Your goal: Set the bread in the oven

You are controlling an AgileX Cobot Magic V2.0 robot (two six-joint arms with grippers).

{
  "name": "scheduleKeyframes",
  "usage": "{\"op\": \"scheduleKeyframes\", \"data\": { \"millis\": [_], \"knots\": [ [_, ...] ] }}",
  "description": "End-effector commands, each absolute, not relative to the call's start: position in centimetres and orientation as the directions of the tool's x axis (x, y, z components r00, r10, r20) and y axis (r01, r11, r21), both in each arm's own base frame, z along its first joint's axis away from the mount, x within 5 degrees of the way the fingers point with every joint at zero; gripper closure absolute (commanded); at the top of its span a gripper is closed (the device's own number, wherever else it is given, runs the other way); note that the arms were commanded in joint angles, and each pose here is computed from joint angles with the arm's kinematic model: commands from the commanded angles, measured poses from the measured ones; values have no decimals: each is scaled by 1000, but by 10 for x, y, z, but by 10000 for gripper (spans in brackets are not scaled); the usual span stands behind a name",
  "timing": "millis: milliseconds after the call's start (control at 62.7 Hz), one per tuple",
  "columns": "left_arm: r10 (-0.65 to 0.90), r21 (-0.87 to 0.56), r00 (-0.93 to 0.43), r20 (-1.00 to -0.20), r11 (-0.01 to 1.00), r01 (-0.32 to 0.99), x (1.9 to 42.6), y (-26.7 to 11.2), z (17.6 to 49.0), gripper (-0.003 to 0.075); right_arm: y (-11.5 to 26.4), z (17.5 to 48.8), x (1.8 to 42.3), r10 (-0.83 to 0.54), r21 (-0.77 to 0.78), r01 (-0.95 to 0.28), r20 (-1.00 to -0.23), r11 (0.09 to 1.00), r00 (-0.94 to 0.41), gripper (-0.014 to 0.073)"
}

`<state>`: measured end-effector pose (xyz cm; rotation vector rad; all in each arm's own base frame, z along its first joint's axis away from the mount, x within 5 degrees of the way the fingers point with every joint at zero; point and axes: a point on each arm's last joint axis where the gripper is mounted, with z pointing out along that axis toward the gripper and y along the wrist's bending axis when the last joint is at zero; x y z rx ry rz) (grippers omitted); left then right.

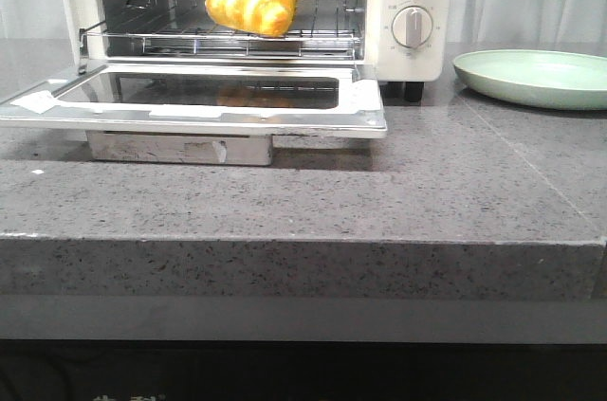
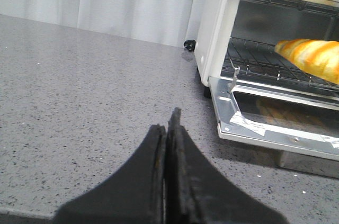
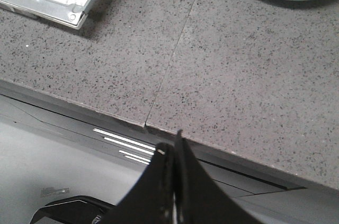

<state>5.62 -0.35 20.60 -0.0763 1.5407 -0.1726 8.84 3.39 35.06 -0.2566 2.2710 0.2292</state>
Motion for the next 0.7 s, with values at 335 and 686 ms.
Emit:
{"op": "scheduleKeyframes", "data": {
  "millis": [335,686],
  "knots": [
    [-136,-132,87,-987,990,57,55,-2,205,738,34,361,91,-98,77,-266,-805,961,-586,714],
    [-119,-110,83,-989,989,99,55,-5,205,738,34,361,91,-98,77,-266,-805,961,-586,714]
  ]
}}
